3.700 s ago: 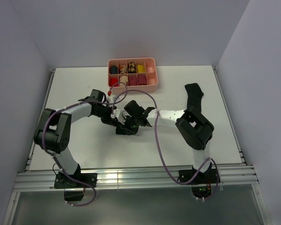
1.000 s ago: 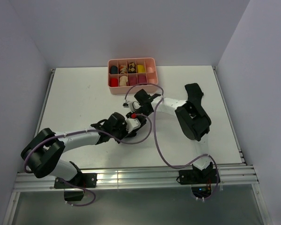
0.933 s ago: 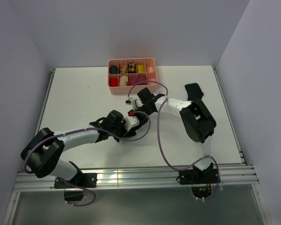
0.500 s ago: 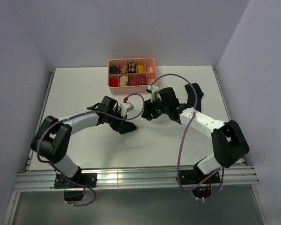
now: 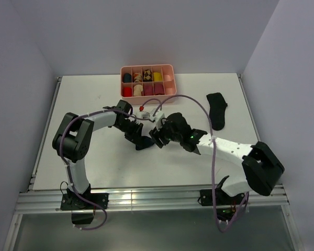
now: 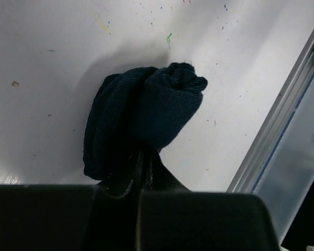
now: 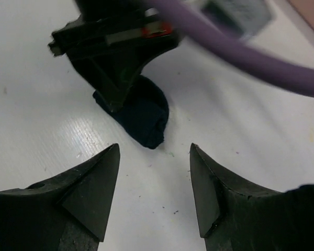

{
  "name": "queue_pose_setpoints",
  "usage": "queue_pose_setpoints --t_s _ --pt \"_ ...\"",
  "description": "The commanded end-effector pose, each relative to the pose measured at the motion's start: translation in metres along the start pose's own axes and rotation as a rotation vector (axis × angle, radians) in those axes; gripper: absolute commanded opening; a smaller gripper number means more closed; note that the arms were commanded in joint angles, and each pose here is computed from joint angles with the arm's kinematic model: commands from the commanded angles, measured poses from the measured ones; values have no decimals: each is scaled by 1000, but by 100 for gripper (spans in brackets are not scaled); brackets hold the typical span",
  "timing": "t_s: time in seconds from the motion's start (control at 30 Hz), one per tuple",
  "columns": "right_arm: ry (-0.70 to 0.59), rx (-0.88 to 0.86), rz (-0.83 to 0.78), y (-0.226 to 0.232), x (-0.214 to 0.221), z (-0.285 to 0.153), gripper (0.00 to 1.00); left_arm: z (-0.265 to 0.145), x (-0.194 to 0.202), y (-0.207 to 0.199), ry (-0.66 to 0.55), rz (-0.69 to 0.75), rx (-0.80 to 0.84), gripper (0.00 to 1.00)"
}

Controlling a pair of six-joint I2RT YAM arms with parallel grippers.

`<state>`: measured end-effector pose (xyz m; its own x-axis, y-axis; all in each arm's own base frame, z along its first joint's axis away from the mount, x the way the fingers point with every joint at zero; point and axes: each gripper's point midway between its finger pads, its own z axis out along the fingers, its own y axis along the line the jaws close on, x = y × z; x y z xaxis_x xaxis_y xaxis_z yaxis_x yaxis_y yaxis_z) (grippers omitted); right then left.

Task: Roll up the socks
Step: Roll the sock at the center of the board.

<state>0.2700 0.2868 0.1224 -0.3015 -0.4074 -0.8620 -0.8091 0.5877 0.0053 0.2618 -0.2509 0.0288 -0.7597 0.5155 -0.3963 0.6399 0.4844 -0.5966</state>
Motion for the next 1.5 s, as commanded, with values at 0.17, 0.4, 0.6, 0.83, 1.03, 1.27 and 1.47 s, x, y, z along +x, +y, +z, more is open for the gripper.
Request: queue_pose_setpoints --t_s 0.17,0.4,0.6,0.83,1.03,1.27,1.47 --pt "128 27 -259 25 12 33 64 -4 3 7 41 -62 34 1" --pt "204 26 -362 32 30 59 64 -4 2 11 58 -77 34 1" --pt "257 40 -424 33 47 76 64 -3 4 12 76 -87 48 1" --pt "266 98 -475 25 52 89 64 -2 6 11 87 -90 66 1" --pt "316 55 -487 30 67 95 42 -2 5 11 77 -84 68 1" --pt "416 -81 -433 51 81 79 0 -23 -23 29 -44 -30 -127 9" --pt "498 -176 -388 61 92 68 0 -93 -69 56 -346 -55 -517 19"
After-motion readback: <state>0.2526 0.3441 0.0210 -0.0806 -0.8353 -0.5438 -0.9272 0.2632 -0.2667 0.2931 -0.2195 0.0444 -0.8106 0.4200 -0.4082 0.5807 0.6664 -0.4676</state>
